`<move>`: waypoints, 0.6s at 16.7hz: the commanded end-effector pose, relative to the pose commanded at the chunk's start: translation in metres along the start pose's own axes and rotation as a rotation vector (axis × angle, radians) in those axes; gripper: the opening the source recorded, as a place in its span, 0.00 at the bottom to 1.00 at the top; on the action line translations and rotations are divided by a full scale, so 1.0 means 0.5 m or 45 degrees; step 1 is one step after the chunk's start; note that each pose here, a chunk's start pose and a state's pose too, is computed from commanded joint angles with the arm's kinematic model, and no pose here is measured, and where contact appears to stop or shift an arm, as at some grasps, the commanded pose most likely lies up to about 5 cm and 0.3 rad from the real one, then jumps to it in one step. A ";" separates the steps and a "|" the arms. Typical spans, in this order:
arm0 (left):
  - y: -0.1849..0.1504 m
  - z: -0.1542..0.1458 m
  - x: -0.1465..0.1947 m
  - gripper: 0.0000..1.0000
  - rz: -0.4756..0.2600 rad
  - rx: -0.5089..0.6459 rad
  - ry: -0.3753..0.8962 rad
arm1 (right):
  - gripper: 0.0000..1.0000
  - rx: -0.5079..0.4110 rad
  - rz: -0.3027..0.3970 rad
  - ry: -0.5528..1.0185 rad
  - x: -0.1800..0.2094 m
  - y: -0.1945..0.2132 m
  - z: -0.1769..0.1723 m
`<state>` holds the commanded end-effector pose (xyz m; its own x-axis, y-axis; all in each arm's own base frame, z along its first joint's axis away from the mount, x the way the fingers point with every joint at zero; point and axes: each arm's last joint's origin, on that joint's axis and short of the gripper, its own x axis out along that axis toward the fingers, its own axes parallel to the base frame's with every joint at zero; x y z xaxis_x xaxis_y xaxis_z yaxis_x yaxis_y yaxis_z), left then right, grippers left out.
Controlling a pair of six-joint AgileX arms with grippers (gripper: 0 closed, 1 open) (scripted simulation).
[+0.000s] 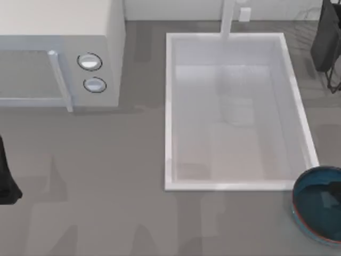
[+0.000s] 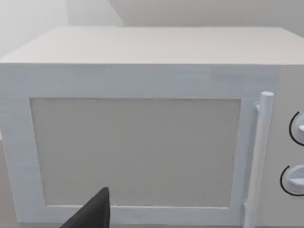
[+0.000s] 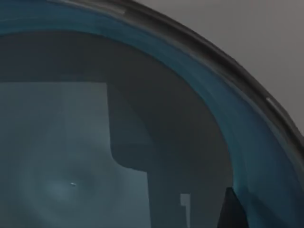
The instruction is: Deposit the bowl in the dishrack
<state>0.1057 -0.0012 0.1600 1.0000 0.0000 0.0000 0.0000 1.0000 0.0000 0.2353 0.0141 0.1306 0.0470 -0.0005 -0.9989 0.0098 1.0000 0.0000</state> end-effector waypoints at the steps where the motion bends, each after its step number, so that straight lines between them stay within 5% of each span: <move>1: 0.000 0.000 0.000 1.00 0.000 0.000 0.000 | 0.00 0.000 0.000 0.000 0.000 0.000 0.000; 10: 0.000 0.000 0.000 1.00 0.000 0.000 0.000 | 0.00 0.002 0.004 -0.003 -0.017 0.001 0.010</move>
<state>0.1057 -0.0012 0.1600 1.0000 0.0000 0.0000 0.0000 1.0000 0.0000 0.2400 0.0147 0.1393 0.0490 0.0026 -0.9988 0.0114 0.9999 0.0032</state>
